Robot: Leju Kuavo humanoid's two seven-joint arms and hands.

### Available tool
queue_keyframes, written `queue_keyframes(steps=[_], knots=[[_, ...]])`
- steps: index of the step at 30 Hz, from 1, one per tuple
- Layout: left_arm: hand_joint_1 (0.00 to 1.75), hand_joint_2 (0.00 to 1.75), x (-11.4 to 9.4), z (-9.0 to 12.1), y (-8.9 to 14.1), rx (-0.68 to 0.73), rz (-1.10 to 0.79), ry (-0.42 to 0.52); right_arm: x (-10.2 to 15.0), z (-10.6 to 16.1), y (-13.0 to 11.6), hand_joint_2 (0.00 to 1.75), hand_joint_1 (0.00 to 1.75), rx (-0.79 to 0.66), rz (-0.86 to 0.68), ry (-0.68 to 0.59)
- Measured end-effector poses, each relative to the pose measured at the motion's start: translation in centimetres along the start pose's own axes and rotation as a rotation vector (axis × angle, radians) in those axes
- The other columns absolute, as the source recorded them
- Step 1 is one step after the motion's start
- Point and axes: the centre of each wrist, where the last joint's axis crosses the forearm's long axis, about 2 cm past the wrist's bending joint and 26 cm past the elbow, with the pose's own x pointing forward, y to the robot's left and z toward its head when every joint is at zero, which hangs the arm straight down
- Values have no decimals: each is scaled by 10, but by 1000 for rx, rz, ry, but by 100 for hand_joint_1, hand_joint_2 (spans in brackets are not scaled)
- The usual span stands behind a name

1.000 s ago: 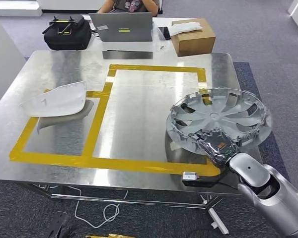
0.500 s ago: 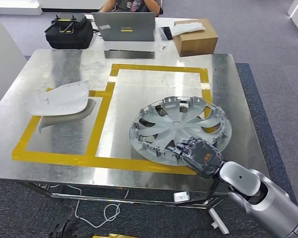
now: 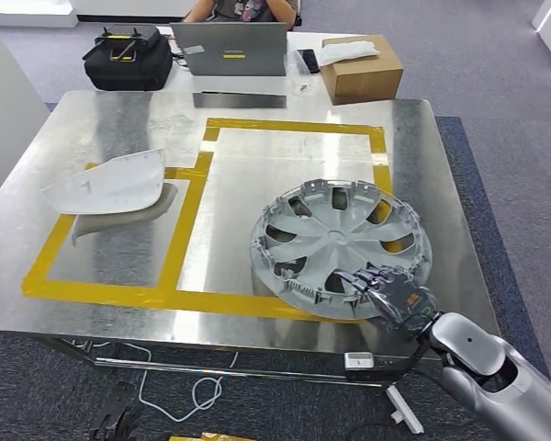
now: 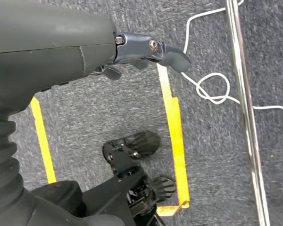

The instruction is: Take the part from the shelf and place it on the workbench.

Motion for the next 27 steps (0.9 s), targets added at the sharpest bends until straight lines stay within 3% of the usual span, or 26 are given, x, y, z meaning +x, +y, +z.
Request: queue_keyframes(steps=[6,21,25,27], knots=[[0,175,-2,1,1,5,1,11,-13,11,1,175,0,14,-2,79],[0,175,-2,1,0,1,-3,11,-16,15,1,175,0,19,-4,100],[0,0,-3,1,0,6,5,11,-17,18,2,175,0,29,-32,129],[0,0,-3,2,0,11,10,13,-18,21,3,175,0,38,-77,155]])
